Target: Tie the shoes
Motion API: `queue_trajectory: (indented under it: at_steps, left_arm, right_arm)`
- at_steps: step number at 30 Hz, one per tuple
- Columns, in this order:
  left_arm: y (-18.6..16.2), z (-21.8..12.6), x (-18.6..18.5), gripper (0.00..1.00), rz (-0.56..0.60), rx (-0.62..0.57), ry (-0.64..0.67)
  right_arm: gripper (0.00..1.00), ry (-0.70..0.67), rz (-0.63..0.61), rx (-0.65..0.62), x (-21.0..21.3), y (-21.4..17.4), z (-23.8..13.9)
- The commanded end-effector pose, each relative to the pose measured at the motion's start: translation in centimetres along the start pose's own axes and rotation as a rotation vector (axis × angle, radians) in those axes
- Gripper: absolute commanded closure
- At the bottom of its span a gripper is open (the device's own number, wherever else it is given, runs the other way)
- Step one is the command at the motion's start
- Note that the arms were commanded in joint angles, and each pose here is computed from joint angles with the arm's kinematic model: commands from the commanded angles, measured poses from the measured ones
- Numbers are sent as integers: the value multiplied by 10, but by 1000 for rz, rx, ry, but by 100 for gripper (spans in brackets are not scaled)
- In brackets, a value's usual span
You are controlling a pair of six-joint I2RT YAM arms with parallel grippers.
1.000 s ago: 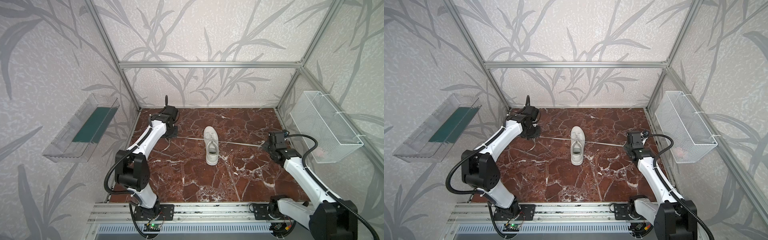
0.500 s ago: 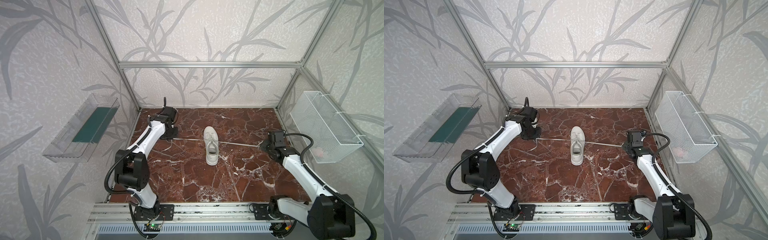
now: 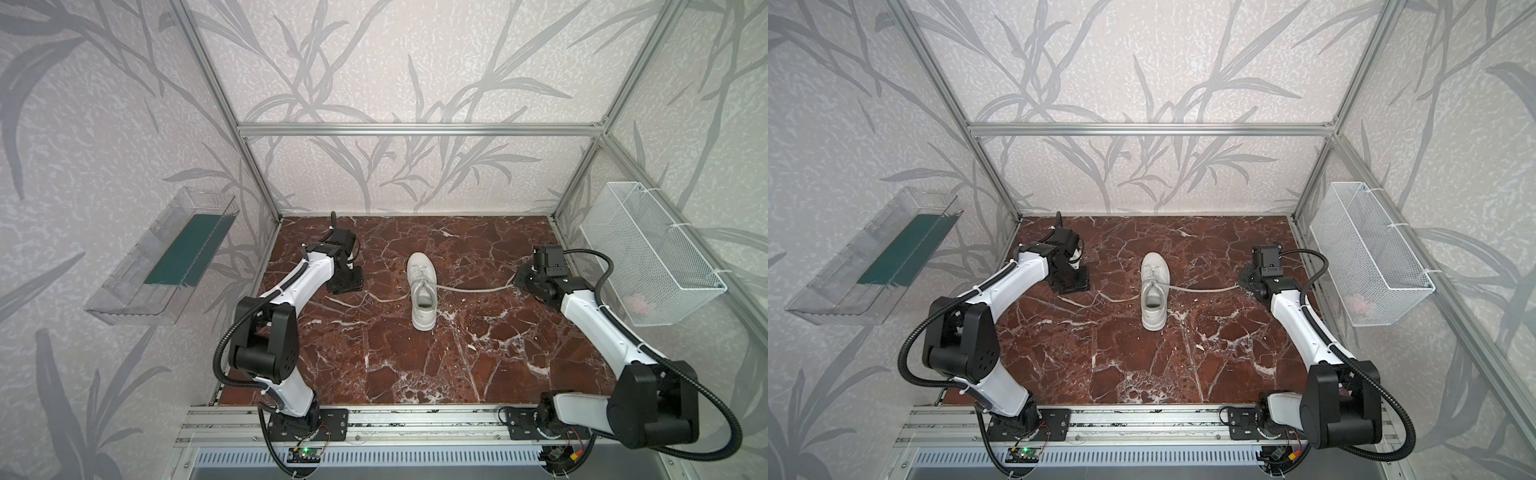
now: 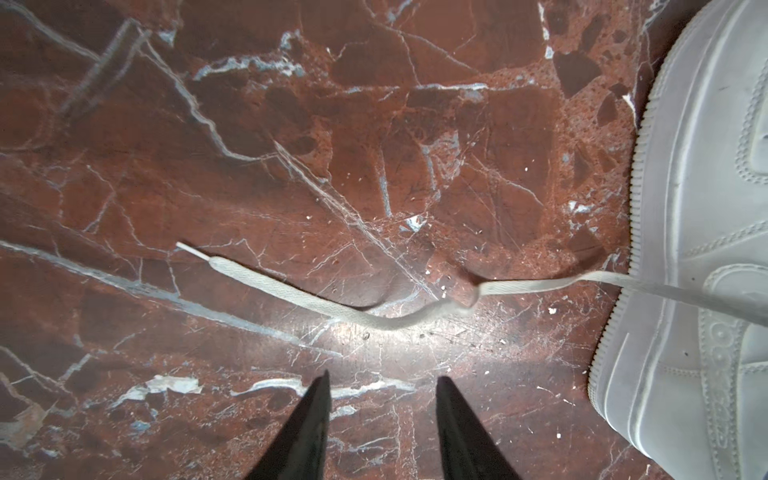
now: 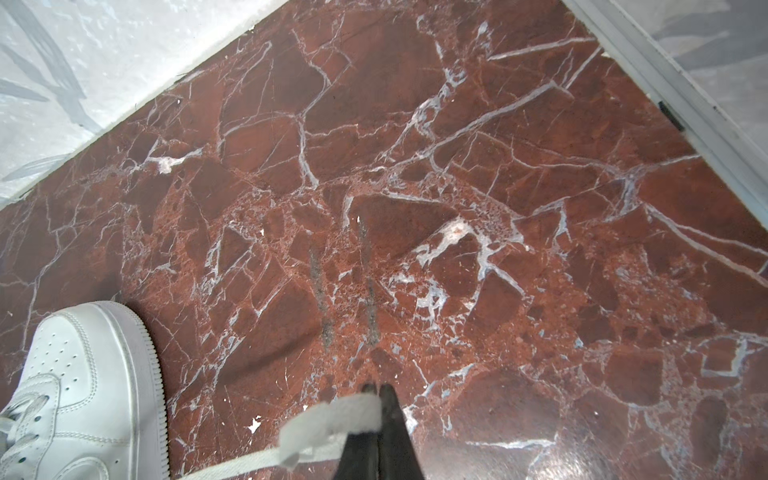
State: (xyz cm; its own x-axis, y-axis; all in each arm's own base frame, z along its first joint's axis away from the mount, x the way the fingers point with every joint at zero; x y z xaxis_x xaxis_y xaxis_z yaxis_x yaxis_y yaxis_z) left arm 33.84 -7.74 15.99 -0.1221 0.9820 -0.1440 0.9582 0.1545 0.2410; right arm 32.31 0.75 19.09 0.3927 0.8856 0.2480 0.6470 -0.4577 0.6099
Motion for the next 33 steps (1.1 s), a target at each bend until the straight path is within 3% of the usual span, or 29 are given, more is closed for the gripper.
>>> queue_trajectory:
  at_steps: [1,8,22,33]
  left_arm:
    - [4,-16,7,50,-9,-55,33]
    - [7,-21,19,47,-19,-78,73]
    - [8,-16,22,47,-37,-81,49]
    - [4,-18,26,47,-51,-79,46]
  right_arm:
    - [100,22,-26,-3,10,11,-2]
    - [100,109,-93,-14,38,19,-10]
    - [100,510,-348,74,188,2,-52]
    - [100,681,-377,151,267,-20,-68]
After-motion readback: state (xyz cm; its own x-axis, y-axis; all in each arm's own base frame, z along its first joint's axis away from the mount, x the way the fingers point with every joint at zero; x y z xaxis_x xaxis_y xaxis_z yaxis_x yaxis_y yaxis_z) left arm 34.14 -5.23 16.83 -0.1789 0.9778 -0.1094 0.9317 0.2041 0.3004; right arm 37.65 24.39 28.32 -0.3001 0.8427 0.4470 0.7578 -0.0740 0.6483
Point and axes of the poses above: each gripper's point midway between its finger pads, its own z axis out along the fingers, its own x axis along the line the jaws close on, y = z × x, the point moved 6 cm from there along -z, back along the fingers, and after that the axes turned 1 degree about -z, right-handed, at the moved point
